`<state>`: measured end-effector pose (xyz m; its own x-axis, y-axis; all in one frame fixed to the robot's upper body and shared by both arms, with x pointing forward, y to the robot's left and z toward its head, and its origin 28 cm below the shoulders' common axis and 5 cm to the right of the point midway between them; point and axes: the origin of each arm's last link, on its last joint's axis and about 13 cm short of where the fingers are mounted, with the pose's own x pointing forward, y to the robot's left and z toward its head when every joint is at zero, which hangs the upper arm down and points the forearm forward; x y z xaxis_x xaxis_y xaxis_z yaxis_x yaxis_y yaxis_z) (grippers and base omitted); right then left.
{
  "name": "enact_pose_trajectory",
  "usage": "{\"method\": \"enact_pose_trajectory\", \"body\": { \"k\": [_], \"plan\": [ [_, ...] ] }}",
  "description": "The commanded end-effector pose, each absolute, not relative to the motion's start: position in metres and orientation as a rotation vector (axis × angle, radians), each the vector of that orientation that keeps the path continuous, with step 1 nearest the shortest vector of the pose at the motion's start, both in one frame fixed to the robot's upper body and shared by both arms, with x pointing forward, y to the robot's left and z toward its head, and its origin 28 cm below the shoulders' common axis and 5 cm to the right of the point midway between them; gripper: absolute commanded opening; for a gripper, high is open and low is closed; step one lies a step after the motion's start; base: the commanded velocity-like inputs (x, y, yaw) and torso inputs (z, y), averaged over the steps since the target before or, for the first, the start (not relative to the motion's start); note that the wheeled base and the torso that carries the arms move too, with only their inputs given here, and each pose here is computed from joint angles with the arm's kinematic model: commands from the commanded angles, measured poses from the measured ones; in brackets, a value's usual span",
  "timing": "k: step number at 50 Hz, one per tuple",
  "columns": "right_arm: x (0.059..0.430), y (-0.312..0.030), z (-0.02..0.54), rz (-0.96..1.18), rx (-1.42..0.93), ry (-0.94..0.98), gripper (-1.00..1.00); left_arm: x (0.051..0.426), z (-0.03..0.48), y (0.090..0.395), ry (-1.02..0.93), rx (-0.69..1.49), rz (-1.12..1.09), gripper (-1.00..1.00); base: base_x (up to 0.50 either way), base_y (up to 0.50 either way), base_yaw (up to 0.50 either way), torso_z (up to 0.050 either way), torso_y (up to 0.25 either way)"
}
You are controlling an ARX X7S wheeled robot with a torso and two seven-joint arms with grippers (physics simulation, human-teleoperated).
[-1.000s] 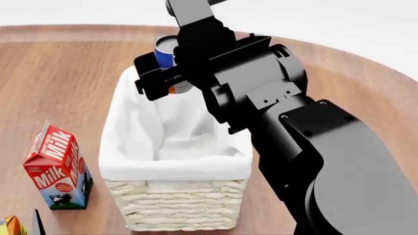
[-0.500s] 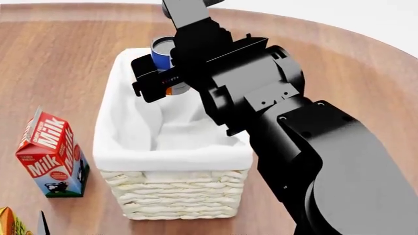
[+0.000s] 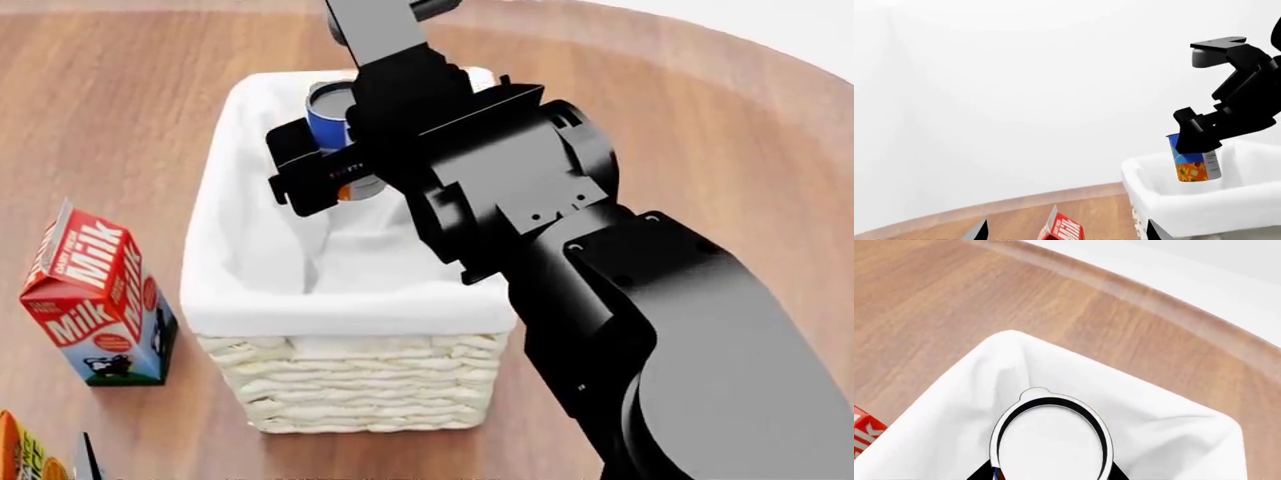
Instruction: Pick up the alphabet soup, and put it in the basket.
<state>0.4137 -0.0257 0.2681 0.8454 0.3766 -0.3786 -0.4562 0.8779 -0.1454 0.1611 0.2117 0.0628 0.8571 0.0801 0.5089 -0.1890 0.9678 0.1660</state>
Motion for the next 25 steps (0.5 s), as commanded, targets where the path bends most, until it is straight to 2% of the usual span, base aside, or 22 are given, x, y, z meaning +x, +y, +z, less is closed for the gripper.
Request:
{"method": "enact_pose_trajectory", "body": {
  "k": [1,25],
  "plan": [
    [0.4143,-0.0255,0.2721,0.450,-0.253,0.326,-1.00,0.1605,0.0629,0.2112,-0.529,0.215,0.143,1.00,0.00,0.00,0.00,0.001,-0.057],
    [0.4140,-0.0251,0.2738,0.455,-0.260,0.325,-1.00,0.1611,0.0621,0.2108,-0.529,0.217,0.141,1.00,0.00,0.00,0.00,0.000,-0.055]
  ]
}}
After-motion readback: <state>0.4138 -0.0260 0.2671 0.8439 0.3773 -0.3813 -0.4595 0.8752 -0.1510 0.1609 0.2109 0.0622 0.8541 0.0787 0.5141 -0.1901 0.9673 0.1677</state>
